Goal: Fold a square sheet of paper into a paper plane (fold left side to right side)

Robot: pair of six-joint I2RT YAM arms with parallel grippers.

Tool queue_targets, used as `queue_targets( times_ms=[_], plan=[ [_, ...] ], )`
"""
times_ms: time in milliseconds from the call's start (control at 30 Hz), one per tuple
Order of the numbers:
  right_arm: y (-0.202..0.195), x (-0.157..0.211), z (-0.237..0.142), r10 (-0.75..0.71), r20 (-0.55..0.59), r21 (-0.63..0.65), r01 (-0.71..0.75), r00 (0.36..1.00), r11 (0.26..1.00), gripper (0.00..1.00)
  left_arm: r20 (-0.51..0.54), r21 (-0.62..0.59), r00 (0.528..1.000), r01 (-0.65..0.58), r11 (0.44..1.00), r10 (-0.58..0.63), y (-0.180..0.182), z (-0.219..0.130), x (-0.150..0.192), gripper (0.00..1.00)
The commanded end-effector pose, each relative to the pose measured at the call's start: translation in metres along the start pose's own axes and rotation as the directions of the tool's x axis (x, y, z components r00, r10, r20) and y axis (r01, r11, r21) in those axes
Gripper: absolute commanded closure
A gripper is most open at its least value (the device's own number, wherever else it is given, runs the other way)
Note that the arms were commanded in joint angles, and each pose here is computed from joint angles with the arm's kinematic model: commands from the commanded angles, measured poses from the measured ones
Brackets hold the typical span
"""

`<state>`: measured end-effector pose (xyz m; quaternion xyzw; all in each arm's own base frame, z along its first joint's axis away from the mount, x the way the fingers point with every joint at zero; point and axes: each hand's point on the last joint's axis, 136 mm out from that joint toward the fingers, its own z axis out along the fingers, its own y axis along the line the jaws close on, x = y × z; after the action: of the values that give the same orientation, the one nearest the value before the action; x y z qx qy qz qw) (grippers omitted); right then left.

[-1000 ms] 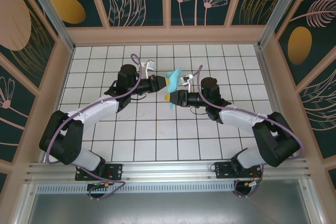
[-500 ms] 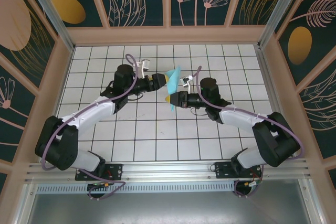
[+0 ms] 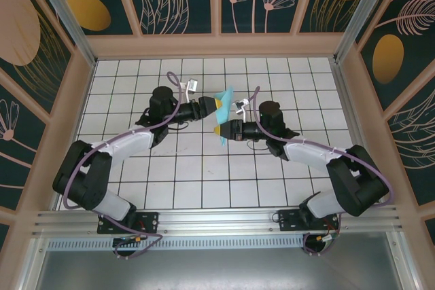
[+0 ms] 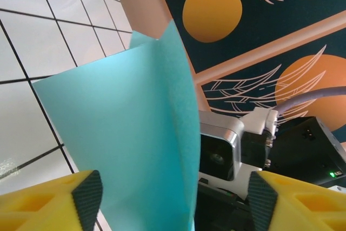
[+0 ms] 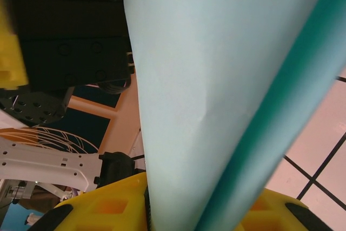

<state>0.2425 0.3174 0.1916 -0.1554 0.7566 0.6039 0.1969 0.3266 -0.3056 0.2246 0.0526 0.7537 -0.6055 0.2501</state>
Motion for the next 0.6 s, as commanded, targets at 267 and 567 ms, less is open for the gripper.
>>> queue_targets(
  times_ms=[267,567],
  plan=[
    [0.006,0.002,0.005,-0.045,-0.028,-0.032,0.044,0.999,0.999,0.7,-0.03,0.03,0.999,-0.009,0.999,0.01,-0.001,0.007,0.003,0.64],
    [0.0,0.003,-0.012,-0.04,-0.007,-0.027,0.039,0.999,0.999,0.73,0.024,-0.077,0.998,-0.055,0.996,0.057,0.003,-0.007,-0.004,0.42]
  ],
)
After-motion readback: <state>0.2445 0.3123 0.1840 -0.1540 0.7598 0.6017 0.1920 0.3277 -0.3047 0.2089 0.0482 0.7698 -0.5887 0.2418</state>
